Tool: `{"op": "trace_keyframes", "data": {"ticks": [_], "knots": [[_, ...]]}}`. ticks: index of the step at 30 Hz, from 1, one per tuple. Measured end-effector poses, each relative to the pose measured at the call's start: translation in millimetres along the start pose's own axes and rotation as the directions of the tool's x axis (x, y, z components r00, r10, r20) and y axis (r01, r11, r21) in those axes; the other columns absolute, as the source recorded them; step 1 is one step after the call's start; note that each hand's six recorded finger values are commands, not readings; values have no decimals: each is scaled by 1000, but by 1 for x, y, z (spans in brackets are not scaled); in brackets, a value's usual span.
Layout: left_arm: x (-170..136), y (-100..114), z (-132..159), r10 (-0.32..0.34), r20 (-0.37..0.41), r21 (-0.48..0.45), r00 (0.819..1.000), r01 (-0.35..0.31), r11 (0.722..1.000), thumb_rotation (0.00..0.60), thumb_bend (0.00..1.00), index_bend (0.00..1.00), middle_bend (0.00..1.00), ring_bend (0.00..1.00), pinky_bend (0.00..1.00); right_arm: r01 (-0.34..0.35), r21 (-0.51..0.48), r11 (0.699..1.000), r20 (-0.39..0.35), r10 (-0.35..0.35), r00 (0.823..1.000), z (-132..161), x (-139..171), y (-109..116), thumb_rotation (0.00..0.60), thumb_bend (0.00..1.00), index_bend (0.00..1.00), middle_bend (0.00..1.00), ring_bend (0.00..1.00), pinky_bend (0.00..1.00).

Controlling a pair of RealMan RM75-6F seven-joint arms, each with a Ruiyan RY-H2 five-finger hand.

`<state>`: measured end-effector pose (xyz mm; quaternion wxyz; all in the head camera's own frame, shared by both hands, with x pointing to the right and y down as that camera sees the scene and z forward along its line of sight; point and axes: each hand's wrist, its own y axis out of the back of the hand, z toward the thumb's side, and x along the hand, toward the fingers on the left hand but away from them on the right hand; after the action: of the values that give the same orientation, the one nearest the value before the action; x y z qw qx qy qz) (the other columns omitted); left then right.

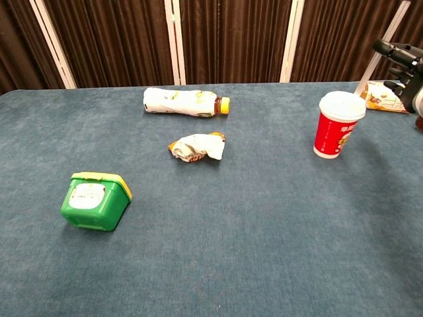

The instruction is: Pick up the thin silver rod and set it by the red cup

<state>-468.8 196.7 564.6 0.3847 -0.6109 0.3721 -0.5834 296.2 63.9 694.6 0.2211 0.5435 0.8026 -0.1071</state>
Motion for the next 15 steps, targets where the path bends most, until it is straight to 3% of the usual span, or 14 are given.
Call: {"op": "trace_keyframes", "data": {"ticks": [10, 15], "knots": [[0, 0, 0, 0, 1, 0, 1000, 0, 1000, 600, 46, 0, 0, 0, 0, -24, 14, 1000, 9, 23, 1000, -9, 6, 1, 600, 300, 438, 111, 0, 0], [0, 0, 0, 0, 0, 0, 1000, 0, 1000, 600, 44, 0, 0, 0, 0, -30, 8, 1000, 6, 30, 1000, -9, 7, 2, 600, 288, 426, 99, 0, 0]]}}
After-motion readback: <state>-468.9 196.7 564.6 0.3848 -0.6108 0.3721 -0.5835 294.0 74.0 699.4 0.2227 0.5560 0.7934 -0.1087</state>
